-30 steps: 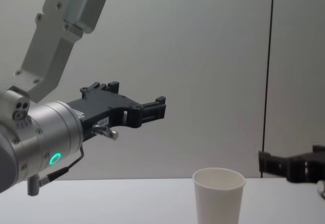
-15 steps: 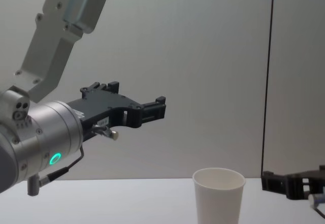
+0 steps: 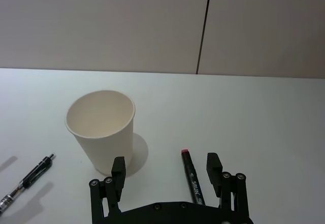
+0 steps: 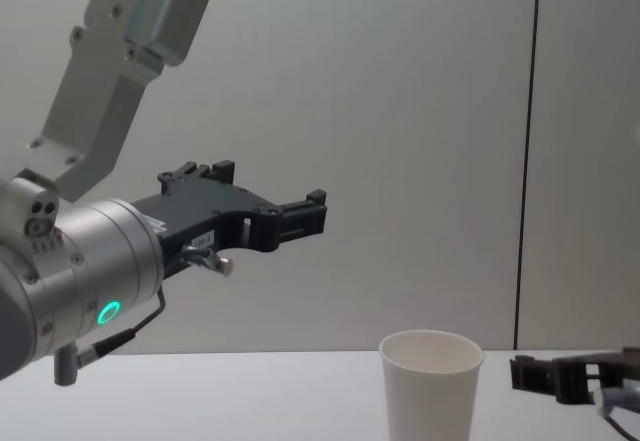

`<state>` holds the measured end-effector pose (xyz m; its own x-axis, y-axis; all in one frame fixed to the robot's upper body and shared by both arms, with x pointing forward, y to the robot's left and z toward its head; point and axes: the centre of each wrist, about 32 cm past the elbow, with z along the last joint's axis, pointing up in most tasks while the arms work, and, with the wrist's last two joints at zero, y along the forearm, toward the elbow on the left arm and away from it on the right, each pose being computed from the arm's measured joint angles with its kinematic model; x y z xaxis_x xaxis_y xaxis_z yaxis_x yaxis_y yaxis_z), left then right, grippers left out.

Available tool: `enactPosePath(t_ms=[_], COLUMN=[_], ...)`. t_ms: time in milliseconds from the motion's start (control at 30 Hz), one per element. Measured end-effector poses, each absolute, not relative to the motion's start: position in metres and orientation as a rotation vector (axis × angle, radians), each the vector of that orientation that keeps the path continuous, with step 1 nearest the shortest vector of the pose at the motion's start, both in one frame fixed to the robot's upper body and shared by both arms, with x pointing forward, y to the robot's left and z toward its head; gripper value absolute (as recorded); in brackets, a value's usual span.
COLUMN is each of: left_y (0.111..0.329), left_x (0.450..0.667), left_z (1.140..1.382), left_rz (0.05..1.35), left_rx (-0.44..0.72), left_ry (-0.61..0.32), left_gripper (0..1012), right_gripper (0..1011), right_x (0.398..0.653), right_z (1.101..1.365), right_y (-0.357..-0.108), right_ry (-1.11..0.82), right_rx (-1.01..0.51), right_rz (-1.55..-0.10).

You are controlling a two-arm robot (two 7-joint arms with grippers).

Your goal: Place the pen into the pen holder.

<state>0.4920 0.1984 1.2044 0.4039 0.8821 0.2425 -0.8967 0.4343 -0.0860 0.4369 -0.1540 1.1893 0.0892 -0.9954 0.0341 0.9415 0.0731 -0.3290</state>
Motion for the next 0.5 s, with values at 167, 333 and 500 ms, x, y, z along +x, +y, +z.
enactPosePath(t_ms=[167,333,500], left_y=[0.198,0.198,0.198], left_x=[0.492,0.492,0.492], left_z=[1.204,1.204,1.204], left_rz=[1.124,1.124,1.124], left_rx=[0.061,0.061,0.061], left_ry=[-0.268,-0.268,-0.268], left_gripper=[1008,1008,1009], right_gripper=[1001,1001,1001], right_x=[0.445,0.454,0.462], right_z=[1.188,1.185,1.182], right_y=[-0.156,-0.158,-0.161], right_ry=[0.232,0.243,0.254], right_rx=[-0.315,-0.338,-0.358], right_rz=[-1.474,-1.479,-1.482])
